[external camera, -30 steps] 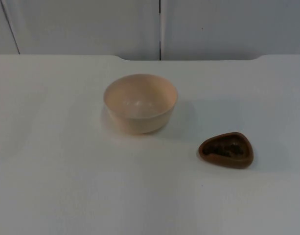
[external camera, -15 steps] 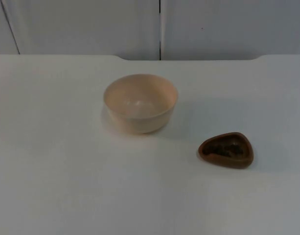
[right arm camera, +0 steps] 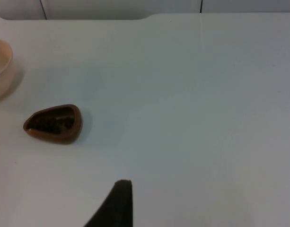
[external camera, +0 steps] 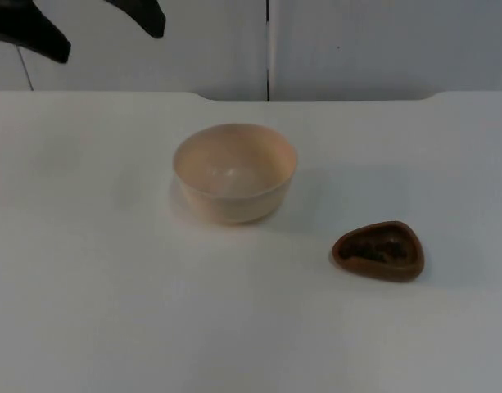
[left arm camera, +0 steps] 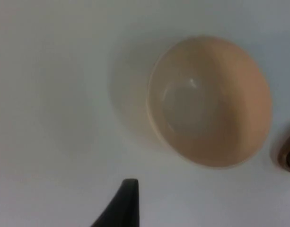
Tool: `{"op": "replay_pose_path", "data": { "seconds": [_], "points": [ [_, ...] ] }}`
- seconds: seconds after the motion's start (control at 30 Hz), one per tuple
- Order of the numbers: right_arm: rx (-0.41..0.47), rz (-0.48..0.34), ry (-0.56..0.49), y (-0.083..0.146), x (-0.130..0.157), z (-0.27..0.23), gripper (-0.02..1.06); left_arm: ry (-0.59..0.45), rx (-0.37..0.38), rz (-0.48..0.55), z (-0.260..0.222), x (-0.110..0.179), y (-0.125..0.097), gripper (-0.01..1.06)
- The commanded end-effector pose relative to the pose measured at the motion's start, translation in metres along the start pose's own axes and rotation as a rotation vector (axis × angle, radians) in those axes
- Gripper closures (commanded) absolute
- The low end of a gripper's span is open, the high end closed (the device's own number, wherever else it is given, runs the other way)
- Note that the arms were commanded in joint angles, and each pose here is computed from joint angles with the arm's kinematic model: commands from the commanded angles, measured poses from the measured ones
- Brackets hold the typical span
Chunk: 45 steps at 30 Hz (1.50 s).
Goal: Pick up the bowl with the left hand and pour the coffee beans from the cup into the bowl with the right hand.
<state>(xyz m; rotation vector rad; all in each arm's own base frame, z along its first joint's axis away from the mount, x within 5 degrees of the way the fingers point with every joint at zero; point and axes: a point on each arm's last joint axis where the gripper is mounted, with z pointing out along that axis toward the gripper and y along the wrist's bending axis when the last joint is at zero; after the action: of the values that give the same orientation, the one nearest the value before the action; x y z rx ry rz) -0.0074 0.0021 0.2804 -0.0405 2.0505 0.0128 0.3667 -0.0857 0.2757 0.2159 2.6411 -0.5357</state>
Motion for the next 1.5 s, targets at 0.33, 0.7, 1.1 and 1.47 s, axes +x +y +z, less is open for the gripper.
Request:
{"op": "replay_pose_path", "data": {
  "seconds": [0.33, 0.7, 1.1, 1.47],
  "points": [
    [0.004, -0.001, -0.005, 0.0, 0.0, 0.0, -0.01, 0.161, 0.002, -0.114, 0.068, -0.009, 0.02, 0.06],
    [0.004, 0.001, -0.005, 0.0, 0.0, 0.0, -0.01, 0.192, 0.026, -0.184, 0.106, -0.024, 0.034, 0.06],
    [0.004, 0.001, -0.005, 0.0, 0.0, 0.0, -0.01, 0.209, 0.028, -0.194, 0.138, -0.029, 0.047, 0.06],
    [0.004, 0.003, -0.005, 0.0, 0.0, 0.0, -0.01, 0.246, 0.024, -0.216, 0.172, -0.017, 0.06, 0.06]
  ]
}}
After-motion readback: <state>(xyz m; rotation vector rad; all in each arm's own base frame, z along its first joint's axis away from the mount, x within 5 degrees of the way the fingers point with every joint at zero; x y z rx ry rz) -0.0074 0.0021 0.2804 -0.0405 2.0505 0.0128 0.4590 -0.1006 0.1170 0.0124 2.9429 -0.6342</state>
